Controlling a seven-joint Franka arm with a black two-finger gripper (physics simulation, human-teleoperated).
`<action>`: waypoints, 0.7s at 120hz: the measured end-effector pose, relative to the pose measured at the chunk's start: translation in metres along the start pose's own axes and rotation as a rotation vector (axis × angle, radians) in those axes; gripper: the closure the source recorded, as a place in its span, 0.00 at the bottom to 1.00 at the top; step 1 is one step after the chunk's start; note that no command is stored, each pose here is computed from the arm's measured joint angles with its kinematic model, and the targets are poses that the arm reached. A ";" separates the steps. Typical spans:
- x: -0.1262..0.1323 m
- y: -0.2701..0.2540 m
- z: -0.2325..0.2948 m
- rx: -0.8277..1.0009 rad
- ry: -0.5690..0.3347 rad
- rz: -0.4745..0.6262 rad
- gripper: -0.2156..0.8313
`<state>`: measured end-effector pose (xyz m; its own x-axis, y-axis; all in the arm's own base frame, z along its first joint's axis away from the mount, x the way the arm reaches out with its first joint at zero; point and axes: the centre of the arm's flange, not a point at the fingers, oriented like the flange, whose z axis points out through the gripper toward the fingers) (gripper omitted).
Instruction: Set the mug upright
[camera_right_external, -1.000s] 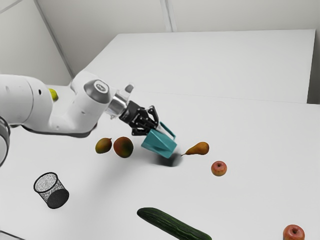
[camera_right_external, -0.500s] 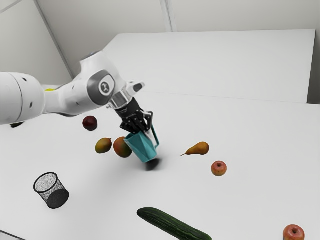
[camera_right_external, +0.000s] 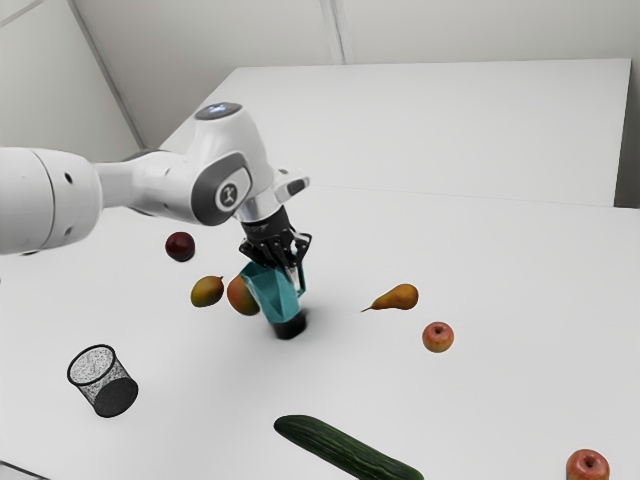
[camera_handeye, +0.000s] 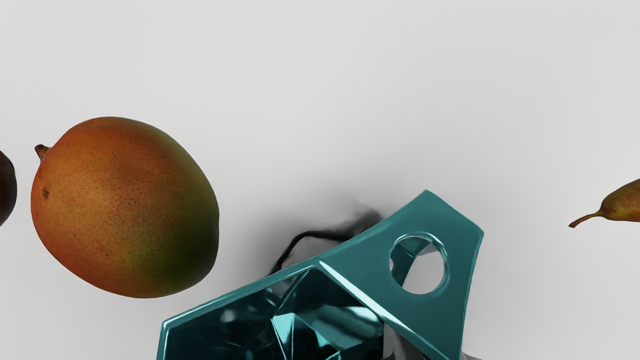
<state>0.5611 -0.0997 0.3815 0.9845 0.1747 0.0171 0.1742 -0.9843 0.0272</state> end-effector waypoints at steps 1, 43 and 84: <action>0.000 0.000 0.000 0.002 0.001 0.000 0.96; -0.001 0.012 0.007 0.057 0.052 -0.009 0.96; 0.000 0.019 0.027 0.072 0.114 0.010 0.96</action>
<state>0.5647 -0.1195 0.3551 0.9780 0.1626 0.1304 0.1696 -0.9845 -0.0450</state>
